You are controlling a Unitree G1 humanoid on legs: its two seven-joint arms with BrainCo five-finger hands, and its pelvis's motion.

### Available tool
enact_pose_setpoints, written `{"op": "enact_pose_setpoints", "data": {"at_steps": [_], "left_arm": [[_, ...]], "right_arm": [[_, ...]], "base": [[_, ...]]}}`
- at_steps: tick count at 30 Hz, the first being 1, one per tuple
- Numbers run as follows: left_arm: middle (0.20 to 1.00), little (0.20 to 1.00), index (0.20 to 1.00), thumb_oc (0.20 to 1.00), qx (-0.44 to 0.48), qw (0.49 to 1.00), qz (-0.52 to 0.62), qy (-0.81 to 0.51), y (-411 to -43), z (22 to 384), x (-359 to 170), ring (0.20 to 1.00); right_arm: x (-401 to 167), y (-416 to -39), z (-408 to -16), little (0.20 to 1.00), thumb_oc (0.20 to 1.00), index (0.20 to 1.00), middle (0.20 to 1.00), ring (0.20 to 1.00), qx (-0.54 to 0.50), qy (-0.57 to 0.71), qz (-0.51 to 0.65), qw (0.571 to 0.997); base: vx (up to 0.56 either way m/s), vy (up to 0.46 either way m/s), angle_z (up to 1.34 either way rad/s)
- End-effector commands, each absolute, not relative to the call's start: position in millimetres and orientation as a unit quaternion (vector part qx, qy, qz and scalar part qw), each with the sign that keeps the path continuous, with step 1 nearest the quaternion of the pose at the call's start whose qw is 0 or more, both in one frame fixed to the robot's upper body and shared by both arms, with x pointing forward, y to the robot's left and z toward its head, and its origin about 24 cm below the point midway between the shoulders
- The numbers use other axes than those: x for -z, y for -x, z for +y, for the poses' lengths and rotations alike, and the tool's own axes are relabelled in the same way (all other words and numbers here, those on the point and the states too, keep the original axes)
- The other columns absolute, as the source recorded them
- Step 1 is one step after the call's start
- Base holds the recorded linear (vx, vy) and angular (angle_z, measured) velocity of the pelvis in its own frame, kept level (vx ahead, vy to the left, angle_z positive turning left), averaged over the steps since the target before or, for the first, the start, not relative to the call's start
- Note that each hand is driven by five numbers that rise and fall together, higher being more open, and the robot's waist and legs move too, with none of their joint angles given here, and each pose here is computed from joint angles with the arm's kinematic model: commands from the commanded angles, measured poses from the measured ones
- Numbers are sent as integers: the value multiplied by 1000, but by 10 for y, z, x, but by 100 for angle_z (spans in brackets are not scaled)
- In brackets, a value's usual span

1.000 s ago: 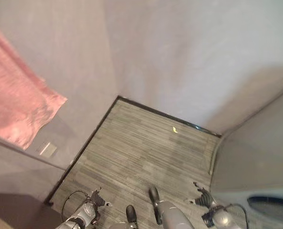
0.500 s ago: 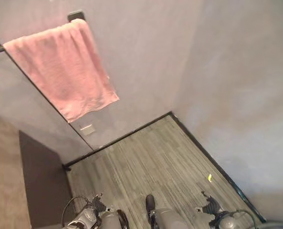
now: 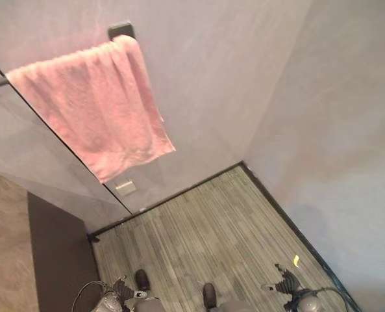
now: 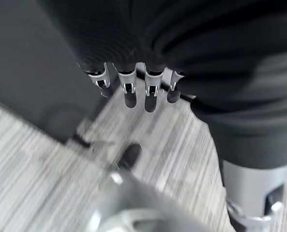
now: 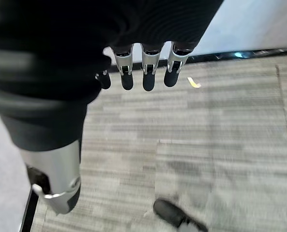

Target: Put brush and paste in cup on sink, flatten towel.

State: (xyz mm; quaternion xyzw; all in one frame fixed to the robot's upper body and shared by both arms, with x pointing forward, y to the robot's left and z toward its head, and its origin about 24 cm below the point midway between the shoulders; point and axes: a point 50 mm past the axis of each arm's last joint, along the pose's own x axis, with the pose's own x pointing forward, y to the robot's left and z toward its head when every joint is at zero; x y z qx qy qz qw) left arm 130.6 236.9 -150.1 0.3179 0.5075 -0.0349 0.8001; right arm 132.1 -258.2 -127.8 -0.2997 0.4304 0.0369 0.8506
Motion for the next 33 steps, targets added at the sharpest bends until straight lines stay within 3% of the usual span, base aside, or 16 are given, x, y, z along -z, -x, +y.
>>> {"op": "enact_pose_setpoints", "data": {"at_steps": [1,9,26,30,33], "left_arm": [[1000,1000,1000,1000,22,817,458,-348,-1524,2514,1359,1000],[1000,1000,1000,1000,20,823,430,-370,-1693,2593,1255,1000],[1000,1000,1000,1000,6,828,455,-327,-1153,2776,1324,1000],[1000,1000,1000,1000,-6,838,445,-317,-1127,2824,1285,1000],[1000,1000,1000,1000,1,860,390,-329,-1323,2883,1113,1000]], "right_arm": [[1158,-1521,-2373,1000,1000,1000,1000,1000,-53,279,369,885],[674,-1897,-2478,1000,1000,1000,1000,1000,-33,263,242,933],[-63,-1904,-3073,1000,1000,1000,1000,1000,-18,245,145,959],[-154,-1917,-3127,1000,1000,1000,1000,1000,-1,227,125,966],[-294,-1963,-3171,1000,1000,1000,1000,1000,8,218,98,971]], "base": [[238,307,-26],[272,196,31],[63,-116,32],[-18,-99,20],[-106,-87,36]]}}
